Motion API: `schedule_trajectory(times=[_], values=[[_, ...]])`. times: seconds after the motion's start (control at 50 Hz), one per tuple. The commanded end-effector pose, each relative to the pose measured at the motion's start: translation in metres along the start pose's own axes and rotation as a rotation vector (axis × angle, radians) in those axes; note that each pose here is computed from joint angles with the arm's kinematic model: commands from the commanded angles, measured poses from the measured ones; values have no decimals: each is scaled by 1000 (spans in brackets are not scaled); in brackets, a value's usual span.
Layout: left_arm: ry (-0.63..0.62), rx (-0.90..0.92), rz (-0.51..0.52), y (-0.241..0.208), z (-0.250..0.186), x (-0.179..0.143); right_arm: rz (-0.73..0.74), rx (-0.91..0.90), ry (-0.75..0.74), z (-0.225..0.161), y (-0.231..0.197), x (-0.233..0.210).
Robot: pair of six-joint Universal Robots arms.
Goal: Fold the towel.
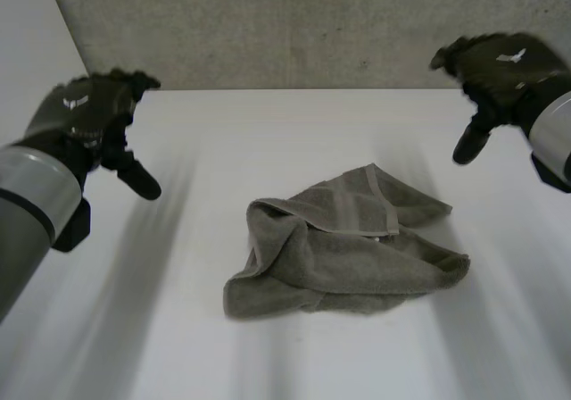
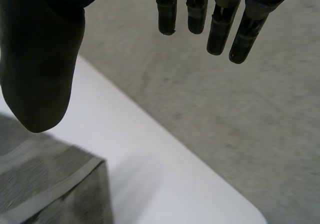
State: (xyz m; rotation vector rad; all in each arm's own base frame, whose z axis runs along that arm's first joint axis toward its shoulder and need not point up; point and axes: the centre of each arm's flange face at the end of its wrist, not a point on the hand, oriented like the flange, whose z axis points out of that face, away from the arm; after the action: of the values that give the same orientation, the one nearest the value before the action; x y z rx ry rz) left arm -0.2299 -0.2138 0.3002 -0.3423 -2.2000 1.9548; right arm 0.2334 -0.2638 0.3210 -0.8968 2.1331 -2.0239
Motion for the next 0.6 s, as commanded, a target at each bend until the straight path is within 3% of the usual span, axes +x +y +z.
schedule_trajectory(times=[0.02, 0.16, 0.34, 0.44, 0.6], values=[[-26, -96, -16, 45, 10, -6, -16, -63, -143, 27, 34, -20], [6, -208, -36, 81, 18, 2, 36, -102, -163, 58, 72, -33], [118, -339, -51, 121, 27, 22, -57, -129, -223, 80, 120, -67], [138, -366, -50, 133, 28, 28, -148, -166, -258, 77, 139, -76], [160, -400, -58, 148, 27, 37, -165, -165, -275, 74, 152, -88]])
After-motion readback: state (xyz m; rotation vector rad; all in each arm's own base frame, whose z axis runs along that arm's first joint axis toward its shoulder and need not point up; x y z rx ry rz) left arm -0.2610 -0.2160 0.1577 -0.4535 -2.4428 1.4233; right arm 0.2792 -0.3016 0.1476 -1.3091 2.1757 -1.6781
